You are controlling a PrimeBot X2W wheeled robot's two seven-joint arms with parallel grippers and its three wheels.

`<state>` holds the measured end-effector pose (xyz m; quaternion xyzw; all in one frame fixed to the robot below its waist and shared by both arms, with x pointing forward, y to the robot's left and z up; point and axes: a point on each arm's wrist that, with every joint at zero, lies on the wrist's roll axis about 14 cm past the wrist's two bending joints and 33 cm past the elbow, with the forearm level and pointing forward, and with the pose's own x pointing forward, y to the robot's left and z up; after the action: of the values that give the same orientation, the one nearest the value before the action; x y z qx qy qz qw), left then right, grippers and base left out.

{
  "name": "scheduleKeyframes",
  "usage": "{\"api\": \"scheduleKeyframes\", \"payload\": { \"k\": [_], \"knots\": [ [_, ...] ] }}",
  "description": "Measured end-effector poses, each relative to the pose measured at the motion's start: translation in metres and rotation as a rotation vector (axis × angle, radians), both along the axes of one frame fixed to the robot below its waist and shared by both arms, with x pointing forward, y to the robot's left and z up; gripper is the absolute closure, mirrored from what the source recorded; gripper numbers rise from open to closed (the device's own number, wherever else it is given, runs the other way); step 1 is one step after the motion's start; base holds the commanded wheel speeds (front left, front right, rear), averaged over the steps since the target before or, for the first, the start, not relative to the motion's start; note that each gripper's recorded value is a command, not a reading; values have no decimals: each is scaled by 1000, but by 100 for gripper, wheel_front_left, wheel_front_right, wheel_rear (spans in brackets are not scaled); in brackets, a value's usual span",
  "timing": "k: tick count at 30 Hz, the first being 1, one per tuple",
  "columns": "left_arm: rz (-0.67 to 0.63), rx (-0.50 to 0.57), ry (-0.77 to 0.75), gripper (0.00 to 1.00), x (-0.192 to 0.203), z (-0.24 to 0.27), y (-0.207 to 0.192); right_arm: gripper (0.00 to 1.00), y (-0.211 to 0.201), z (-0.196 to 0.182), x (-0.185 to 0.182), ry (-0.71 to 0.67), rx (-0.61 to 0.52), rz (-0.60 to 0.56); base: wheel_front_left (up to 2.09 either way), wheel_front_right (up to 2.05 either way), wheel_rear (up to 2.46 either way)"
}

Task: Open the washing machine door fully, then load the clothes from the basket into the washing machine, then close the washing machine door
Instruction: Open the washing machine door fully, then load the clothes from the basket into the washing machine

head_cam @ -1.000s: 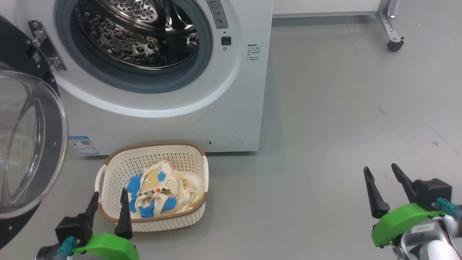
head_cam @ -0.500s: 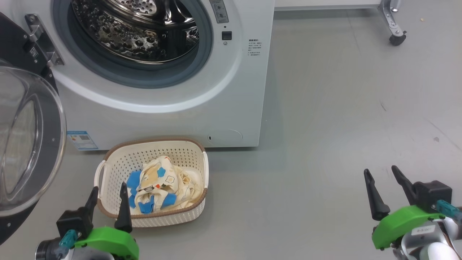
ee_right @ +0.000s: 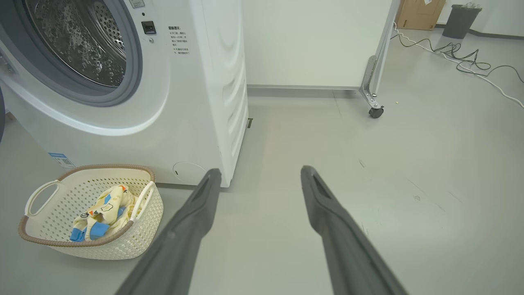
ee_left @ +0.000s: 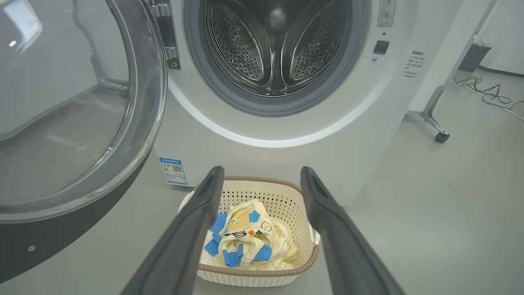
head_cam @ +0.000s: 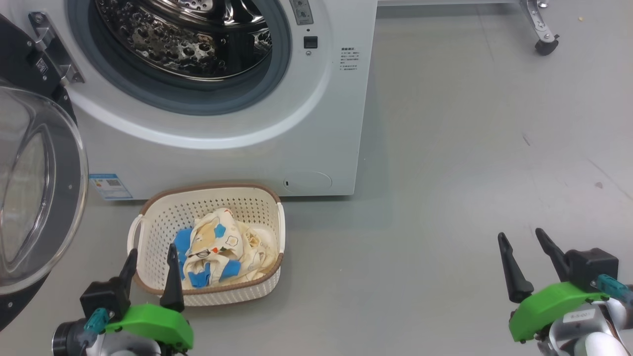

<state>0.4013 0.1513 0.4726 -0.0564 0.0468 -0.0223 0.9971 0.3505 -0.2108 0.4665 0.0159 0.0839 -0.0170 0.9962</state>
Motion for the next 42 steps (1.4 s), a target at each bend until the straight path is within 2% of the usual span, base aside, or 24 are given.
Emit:
{"api": "scheduleKeyframes", "payload": {
  "k": [19, 42],
  "knots": [
    [-20, 2, -22, 0, 4, 8, -7, 0, 3, 3, 4, -14, 2, 10, 102, -154, 53],
    [-51, -5, -3, 0, 3, 0, -19, 0, 2, 2, 6, -9, 2, 6, 9, -9, 0]
  ]
}}
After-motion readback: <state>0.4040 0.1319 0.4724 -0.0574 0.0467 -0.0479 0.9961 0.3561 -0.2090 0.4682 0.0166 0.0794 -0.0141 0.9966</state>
